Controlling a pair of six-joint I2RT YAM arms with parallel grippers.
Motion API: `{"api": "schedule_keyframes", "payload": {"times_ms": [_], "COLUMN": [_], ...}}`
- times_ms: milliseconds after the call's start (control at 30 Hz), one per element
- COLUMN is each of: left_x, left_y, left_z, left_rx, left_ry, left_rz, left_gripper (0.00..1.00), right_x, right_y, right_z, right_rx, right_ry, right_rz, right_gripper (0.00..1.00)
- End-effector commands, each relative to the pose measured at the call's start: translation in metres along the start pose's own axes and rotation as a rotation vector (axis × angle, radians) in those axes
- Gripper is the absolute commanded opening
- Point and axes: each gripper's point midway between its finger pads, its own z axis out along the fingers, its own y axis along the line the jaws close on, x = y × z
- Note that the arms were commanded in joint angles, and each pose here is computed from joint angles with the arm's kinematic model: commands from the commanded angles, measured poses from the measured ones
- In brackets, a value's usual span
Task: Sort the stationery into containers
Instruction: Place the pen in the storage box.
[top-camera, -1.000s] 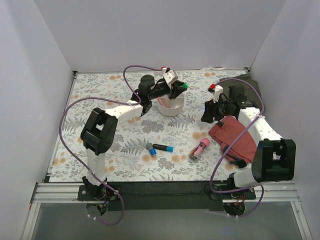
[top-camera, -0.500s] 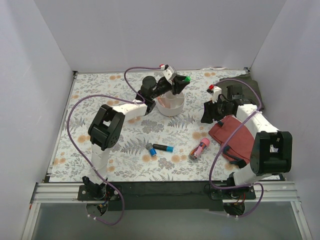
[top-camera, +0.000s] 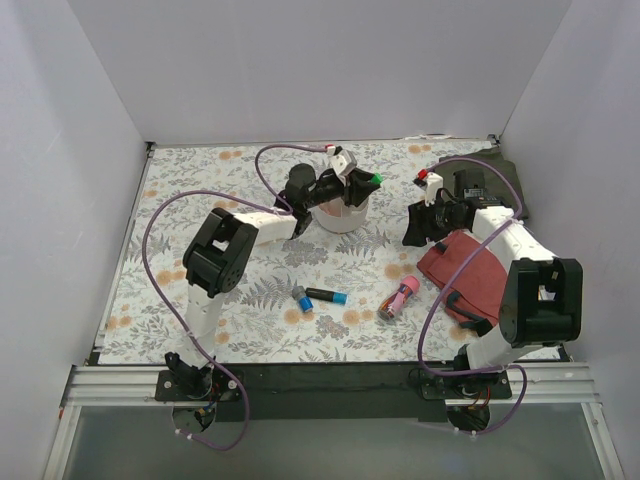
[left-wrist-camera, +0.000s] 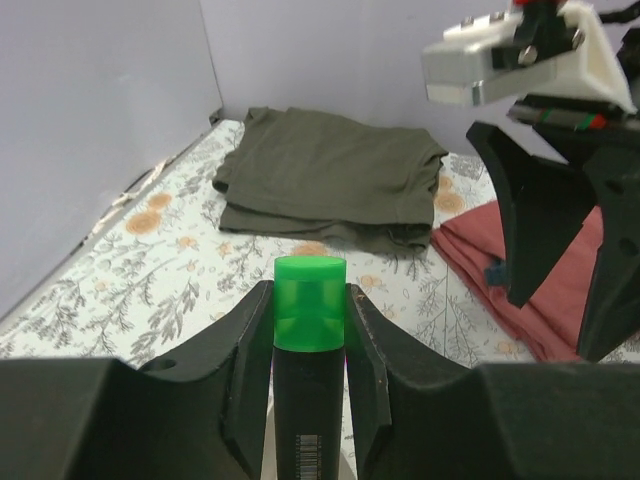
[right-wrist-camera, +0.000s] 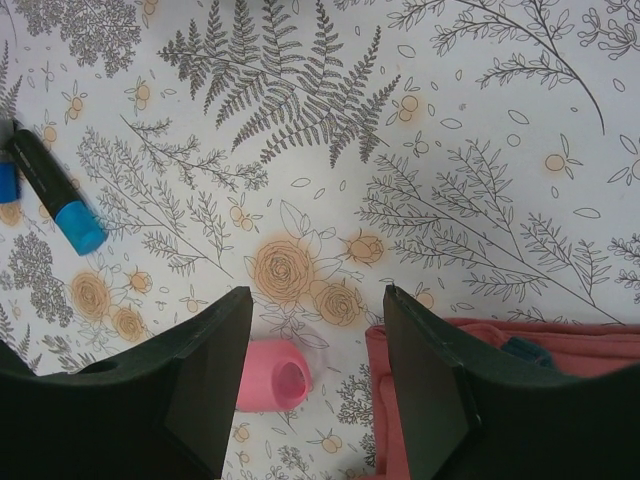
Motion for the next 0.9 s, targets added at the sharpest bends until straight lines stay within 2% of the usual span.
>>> {"api": "schedule_keyframes", "payload": {"times_ms": [0,200,300,433,467,500,567,600,700,867], "left_x": [0.01,0.034,0.037,0.036,0.035,0.033,0.024,0.019,-0.009,-0.067], "left_y": [-0.007,-0.006,-0.005,-0.004,-0.004,-0.004,-0.003,-0.002,-0.001,-0.007], "left_z": [0.002,0.004,0.005,0.004,0.004,0.005,0.005,0.006,0.007,0.0], "left_rx": [0.033,0.041,0.037,0.033,0.03,0.031,0.03,0.03,0.022,0.016], "left_ry": [0.007,0.041,0.045,0.043,0.043,0.039,0.027,0.02,-0.017,-0.079], "left_rz": [0.023,0.022,0.025,0.04,0.041,0.047,0.062,0.069,0.106,0.169], "left_gripper": [0.0,0.0,0.15,0.23,0.32,0.34,0.38,0.48,0.62,0.65], "right_x": [-0.015,-0.014,-0.013,-0.013,-0.012,-0.013,-0.013,-0.013,-0.016,-0.022], "right_y": [-0.005,-0.007,-0.009,-0.01,-0.01,-0.01,-0.01,-0.01,-0.01,-0.01], "right_z": [-0.003,-0.001,0.001,0.003,0.003,0.003,0.003,0.004,0.003,0.002], "right_rx": [0.011,0.004,0.003,-0.004,-0.005,-0.006,-0.008,-0.011,-0.017,-0.01], "right_ry": [-0.029,-0.023,-0.019,-0.016,-0.015,-0.015,-0.016,-0.017,-0.024,-0.037], "right_rz": [-0.023,-0.013,-0.01,-0.006,-0.004,-0.004,-0.004,-0.004,-0.004,-0.017], "right_gripper": [0.64,0.64,0.64,0.64,0.64,0.64,0.64,0.64,0.64,0.64]}}
